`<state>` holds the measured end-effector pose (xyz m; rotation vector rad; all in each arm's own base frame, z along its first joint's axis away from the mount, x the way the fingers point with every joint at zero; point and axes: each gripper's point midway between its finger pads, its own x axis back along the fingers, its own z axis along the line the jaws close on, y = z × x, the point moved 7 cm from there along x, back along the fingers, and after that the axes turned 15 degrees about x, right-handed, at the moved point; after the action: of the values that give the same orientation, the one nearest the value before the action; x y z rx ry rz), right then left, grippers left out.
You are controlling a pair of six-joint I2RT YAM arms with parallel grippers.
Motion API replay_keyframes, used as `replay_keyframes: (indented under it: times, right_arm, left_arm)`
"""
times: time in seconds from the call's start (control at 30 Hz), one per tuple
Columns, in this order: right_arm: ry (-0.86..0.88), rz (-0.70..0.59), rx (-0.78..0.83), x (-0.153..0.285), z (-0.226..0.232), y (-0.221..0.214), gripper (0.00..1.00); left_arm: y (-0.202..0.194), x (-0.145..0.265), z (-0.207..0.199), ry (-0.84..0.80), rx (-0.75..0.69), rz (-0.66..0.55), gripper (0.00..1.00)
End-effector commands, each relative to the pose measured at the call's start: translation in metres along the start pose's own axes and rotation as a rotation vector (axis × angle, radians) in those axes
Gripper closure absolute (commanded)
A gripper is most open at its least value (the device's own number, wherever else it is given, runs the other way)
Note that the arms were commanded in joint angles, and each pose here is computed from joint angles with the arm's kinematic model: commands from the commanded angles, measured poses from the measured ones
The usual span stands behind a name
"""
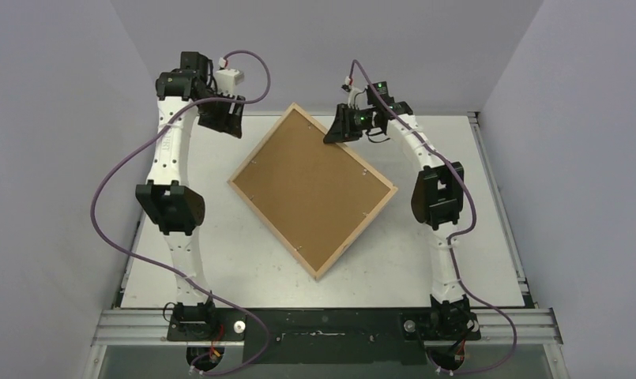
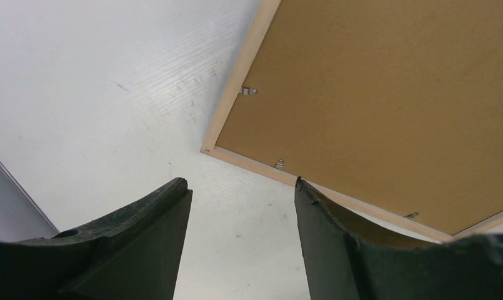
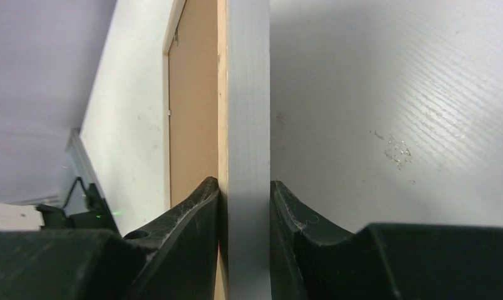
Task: Put the photo into the frame
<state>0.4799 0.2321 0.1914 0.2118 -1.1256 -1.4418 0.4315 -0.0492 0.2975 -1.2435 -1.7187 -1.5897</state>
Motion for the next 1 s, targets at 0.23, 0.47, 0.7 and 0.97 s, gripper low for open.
replay_keyframes:
  times: [0.23,0.47,0.7,0.97]
  right_arm:
    - [-0.346,-0.115,0.506,0.075,0.122,0.090,0.95]
    - [-0.528,-0.116,0.846,0.072,0.209,0.090,0.95]
    - [-0.754,-0.054,1.083,0.066,0.247,0.088,0.95]
    - [-1.087,0.052,1.258,0.064,0.251,0.088,0.95]
  left_arm:
    - [-0.001,0.061,0.042,-0.037,0.250,-0.157,0.41]
    - [-0.009,0.076,0.057,-0.040,0.290,-0.165,0.42]
    - [-0.015,0.084,0.065,-0.052,0.314,-0.169,0.43]
    - [-0.018,0.086,0.066,-0.055,0.317,-0.165,0.44]
